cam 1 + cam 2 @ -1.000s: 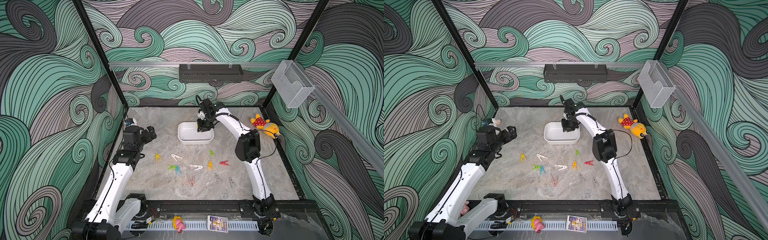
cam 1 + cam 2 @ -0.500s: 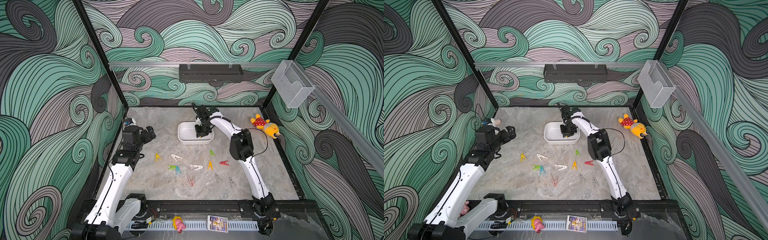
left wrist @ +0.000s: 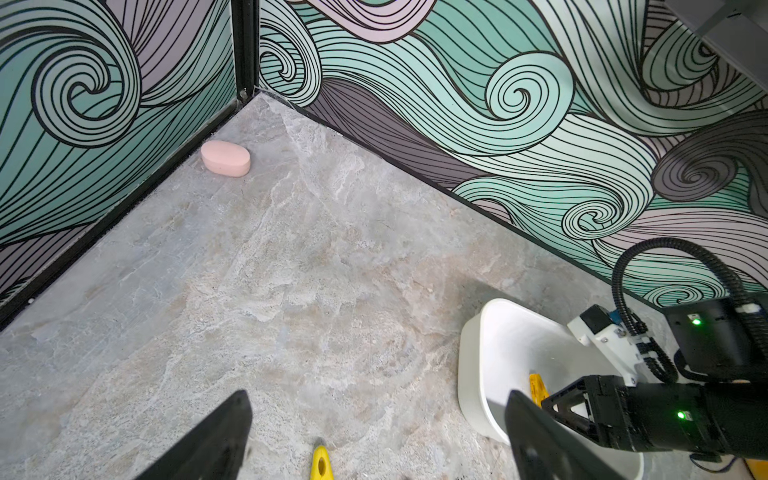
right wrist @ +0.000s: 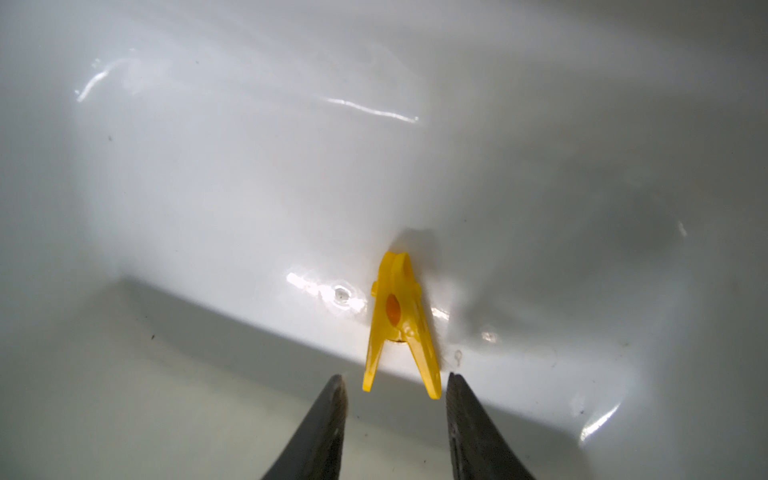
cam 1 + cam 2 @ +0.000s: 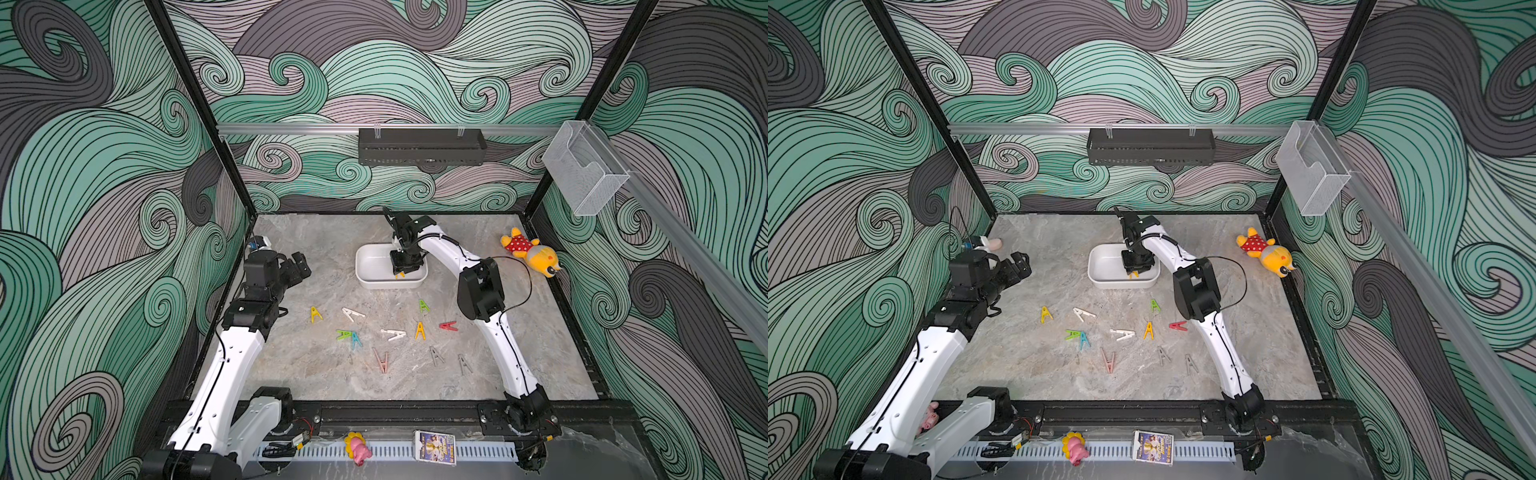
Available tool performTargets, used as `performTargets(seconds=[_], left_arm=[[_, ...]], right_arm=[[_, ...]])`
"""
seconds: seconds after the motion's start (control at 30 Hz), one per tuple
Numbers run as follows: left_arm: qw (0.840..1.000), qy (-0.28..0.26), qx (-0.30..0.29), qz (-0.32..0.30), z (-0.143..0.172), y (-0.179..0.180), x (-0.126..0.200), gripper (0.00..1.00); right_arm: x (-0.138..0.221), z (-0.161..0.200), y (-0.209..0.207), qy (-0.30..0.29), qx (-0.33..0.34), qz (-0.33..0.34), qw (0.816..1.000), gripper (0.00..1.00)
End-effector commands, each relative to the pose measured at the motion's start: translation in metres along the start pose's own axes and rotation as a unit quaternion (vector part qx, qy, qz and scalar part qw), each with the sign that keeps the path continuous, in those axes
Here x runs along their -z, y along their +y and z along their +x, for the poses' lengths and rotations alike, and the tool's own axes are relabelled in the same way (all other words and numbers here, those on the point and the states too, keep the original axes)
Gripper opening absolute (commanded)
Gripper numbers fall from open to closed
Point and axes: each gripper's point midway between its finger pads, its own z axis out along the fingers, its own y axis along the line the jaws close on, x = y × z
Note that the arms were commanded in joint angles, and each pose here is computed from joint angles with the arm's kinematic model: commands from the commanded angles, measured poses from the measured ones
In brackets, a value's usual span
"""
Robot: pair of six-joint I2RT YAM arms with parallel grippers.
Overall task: Put the clothespins into the storage box
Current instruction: Place the clothespin in the storage box, then pick up the clothespin from the center of the board.
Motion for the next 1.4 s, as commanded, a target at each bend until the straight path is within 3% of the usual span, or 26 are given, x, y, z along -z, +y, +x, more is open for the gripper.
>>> performTargets(seconds=[0.0, 0.23, 0.5, 0.77, 0.93, 1.07, 1.37], left_arm=[[1.0, -0.008, -0.009, 0.0, -0.011, -0.004, 0.008, 0.97], [0.999, 0.031, -0.029, 0.002, -0.007, -0.008, 0.012, 0.97], [0.989, 0.139, -0.04, 0.001, 0.02, -0.012, 0.006, 0.92], [0.954, 0.292, -0.054, -0.035, 0.068, 0.0, 0.001, 0.79], [0.933, 0.354, -0.039, -0.06, 0.105, 0.014, -0.009, 0.77], [0.903, 0.419, -0.017, -0.092, 0.142, 0.029, -0.017, 0.74], [0.869, 0.483, 0.01, -0.107, 0.202, 0.045, -0.039, 0.71]], right_arm=[[-0.01, -0.002, -0.005, 0.003, 0.005, 0.014, 1.0, 0.47], [0.025, -0.01, 0.002, -0.031, 0.015, 0.01, 0.999, 0.55], [0.122, -0.033, 0.03, -0.133, 0.044, -0.033, 0.99, 0.59], [0.19, -0.012, 0.051, -0.187, 0.087, -0.034, 0.978, 0.59], [0.202, 0.02, 0.059, -0.209, 0.125, -0.024, 0.97, 0.59], [0.196, 0.045, 0.059, -0.22, 0.129, -0.036, 0.966, 0.61], [0.172, 0.069, 0.061, -0.209, 0.125, -0.075, 0.967, 0.61]])
